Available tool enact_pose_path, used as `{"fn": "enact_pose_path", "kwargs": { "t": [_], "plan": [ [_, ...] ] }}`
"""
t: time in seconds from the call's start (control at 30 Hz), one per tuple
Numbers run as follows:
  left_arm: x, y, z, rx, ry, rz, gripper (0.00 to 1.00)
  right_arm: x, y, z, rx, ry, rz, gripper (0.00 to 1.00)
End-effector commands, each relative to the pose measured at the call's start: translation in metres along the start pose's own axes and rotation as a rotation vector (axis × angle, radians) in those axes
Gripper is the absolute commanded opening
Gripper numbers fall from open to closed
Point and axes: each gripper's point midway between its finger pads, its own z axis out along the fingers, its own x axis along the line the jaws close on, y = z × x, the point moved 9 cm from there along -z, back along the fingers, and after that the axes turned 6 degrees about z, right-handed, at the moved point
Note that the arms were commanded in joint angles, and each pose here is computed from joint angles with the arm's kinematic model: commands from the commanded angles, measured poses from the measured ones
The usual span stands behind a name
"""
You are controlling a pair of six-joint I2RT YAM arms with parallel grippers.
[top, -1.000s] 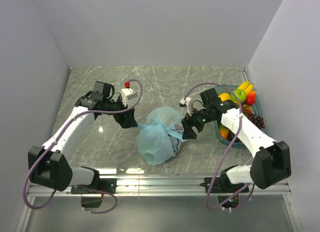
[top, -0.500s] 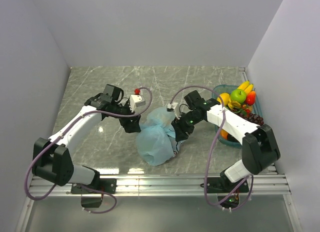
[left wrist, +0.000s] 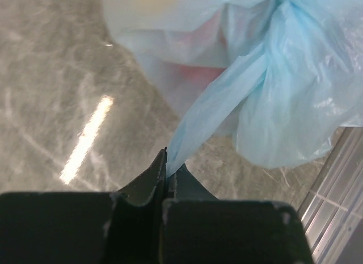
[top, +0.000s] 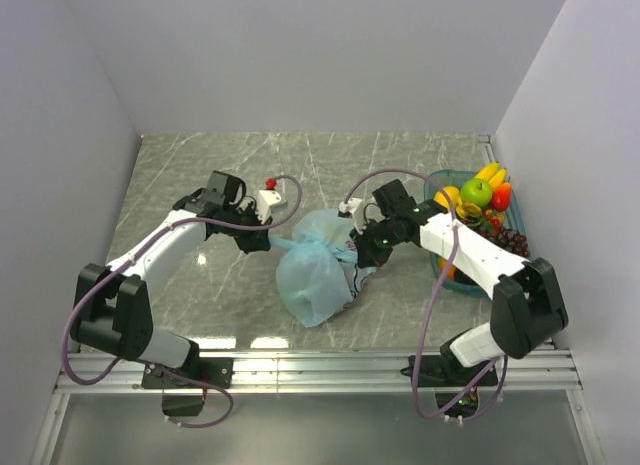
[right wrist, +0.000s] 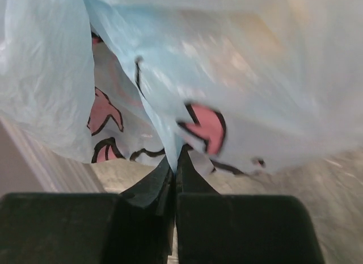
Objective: Place the fake fruits into the plastic bag and tie a complex knot
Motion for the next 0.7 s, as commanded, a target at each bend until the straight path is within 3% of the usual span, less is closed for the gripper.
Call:
{"fn": "enact_pose_path", "kwargs": {
  "t": [0.0, 0.23, 0.4, 0.67],
  "plan": [
    [0.014, 0.0, -0.026, -0.05, 0.133, -0.067, 0.0, -0.009, 0.003, -0.026, -0.078, -0.144, 0.011, 0.0],
    [0.043, -0.023, -0.078, -0.077, 0.439, -0.235, 0.0, -0.027, -0.001, -0.065, -0.129, -0.269, 0.062, 0.0],
    [0.06, -0.041, -0.098, -0.084, 0.511, -0.339, 0.0, -0.054, -0.016, -0.082, -0.127, -0.402, 0.099, 0.0],
    [0.086, -0.088, -0.108, -0.049, 0.563, -0.479, 0.0, -0.087, -0.056, -0.069, -0.062, -0.499, 0.141, 0.0]
  ]
}}
